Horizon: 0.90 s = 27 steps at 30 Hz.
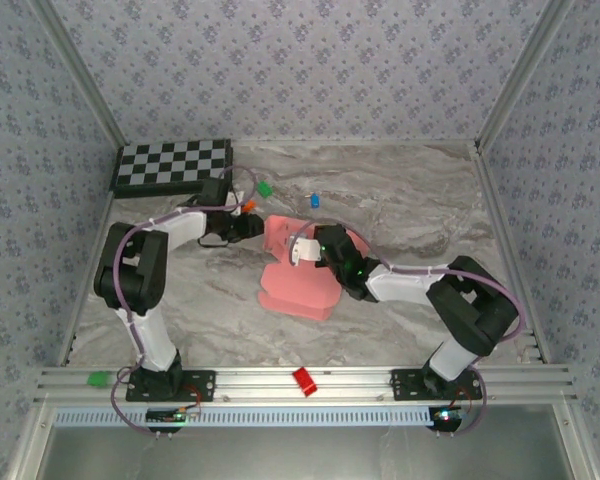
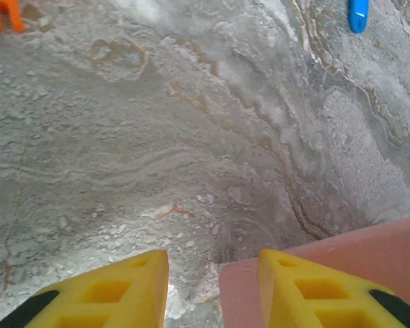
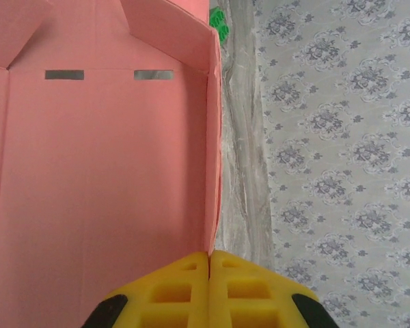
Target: Fold the paper box
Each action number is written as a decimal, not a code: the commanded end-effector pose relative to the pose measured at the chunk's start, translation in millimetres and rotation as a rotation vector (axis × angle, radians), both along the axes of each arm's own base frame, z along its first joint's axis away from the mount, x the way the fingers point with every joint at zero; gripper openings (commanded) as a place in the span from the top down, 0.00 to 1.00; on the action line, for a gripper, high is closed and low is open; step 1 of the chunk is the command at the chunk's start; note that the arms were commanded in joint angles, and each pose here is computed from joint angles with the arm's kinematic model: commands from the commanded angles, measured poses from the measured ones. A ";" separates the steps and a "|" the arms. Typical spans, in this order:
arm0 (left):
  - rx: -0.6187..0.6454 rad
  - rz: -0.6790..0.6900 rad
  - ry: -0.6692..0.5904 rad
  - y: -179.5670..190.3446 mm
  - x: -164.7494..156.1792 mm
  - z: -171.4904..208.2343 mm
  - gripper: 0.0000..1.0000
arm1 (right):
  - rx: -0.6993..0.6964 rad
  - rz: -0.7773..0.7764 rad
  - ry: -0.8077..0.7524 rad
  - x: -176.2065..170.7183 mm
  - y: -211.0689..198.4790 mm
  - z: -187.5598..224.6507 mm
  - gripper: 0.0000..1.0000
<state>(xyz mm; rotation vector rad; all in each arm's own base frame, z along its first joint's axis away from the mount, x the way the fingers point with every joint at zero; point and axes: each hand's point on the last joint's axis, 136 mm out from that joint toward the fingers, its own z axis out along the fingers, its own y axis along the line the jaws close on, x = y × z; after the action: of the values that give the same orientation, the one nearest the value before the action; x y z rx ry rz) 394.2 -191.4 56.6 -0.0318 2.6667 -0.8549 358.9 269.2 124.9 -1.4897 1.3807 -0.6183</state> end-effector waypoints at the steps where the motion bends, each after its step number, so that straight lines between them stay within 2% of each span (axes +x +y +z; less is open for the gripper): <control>1: -0.057 0.011 -0.057 -1.1 9.5 22.4 0.62 | -0.030 -0.023 -0.090 5.6 -1.3 3.8 1.00; 9: -0.081 0.029 -0.086 2.7 21.8 35.3 0.62 | -0.081 -0.060 -0.245 26.3 -1.9 20.4 1.00; 18: -0.082 0.034 -0.106 4.8 29.4 43.9 0.62 | -0.077 -0.099 -0.330 42.7 -6.1 46.3 1.00; 27: -0.082 0.051 -0.097 8.2 32.2 37.9 0.62 | -0.093 -0.080 -0.277 28.7 -4.9 18.5 1.00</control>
<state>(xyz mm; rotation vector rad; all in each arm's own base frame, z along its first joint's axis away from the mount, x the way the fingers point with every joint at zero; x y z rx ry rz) 415.4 -179.8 71.5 -0.0917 2.5944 -0.8856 392.5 265.2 153.7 -1.3700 1.1978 -0.9115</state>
